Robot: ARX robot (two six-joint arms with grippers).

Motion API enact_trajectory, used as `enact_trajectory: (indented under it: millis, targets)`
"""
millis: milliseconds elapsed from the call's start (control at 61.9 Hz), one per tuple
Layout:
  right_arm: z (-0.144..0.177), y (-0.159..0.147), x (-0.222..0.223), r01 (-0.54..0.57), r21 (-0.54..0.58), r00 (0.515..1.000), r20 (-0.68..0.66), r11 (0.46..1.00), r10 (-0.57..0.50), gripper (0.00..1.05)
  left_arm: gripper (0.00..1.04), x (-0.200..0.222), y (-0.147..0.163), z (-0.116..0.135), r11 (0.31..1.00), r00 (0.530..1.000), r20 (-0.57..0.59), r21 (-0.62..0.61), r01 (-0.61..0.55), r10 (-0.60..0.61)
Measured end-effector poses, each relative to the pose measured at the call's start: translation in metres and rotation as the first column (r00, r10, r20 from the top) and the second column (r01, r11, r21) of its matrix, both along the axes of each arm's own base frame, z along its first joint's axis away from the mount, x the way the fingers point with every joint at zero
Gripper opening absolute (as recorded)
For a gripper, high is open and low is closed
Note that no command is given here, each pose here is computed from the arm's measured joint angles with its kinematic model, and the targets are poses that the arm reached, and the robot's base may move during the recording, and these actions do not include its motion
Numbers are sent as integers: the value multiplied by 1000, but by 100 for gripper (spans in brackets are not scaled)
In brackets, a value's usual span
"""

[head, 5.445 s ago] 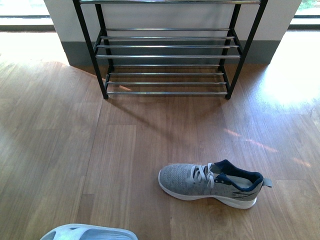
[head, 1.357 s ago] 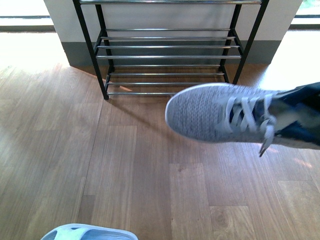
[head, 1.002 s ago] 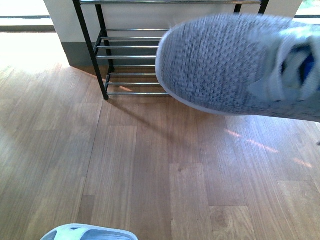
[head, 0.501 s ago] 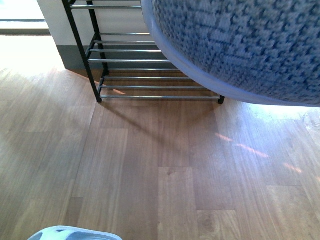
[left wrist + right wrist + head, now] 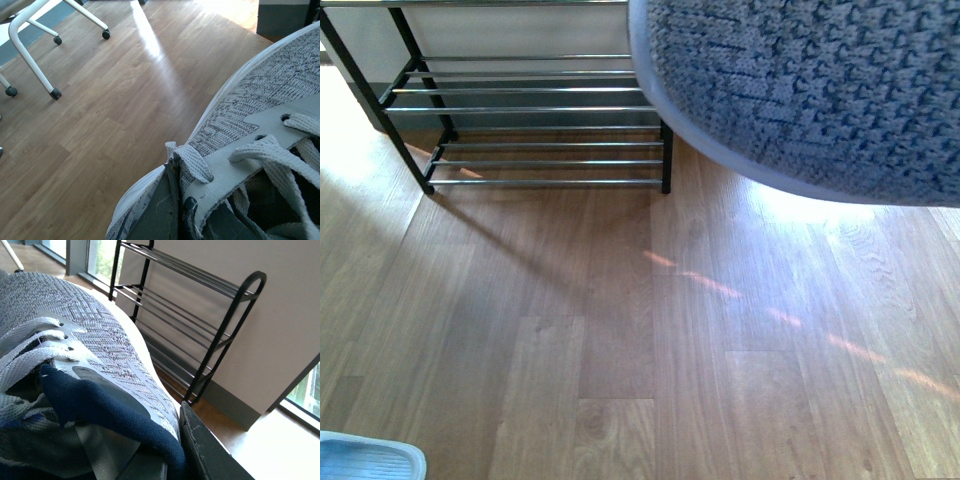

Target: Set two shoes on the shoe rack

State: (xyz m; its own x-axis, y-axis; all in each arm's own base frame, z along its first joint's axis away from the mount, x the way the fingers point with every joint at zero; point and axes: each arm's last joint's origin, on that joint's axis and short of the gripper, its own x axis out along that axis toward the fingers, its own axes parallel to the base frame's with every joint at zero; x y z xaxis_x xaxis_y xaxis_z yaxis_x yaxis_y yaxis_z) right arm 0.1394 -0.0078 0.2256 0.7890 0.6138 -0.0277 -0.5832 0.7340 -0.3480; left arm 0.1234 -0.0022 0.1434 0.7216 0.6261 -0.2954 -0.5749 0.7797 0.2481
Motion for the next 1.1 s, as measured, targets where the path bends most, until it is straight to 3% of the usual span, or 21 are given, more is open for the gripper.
enact_trajectory:
  millis: [1099]
  targets:
    - [0, 0, 0, 11, 0, 1000, -1, 1000, -11, 4, 2, 0, 0, -2, 1000, 1000, -5, -1, 4, -4]
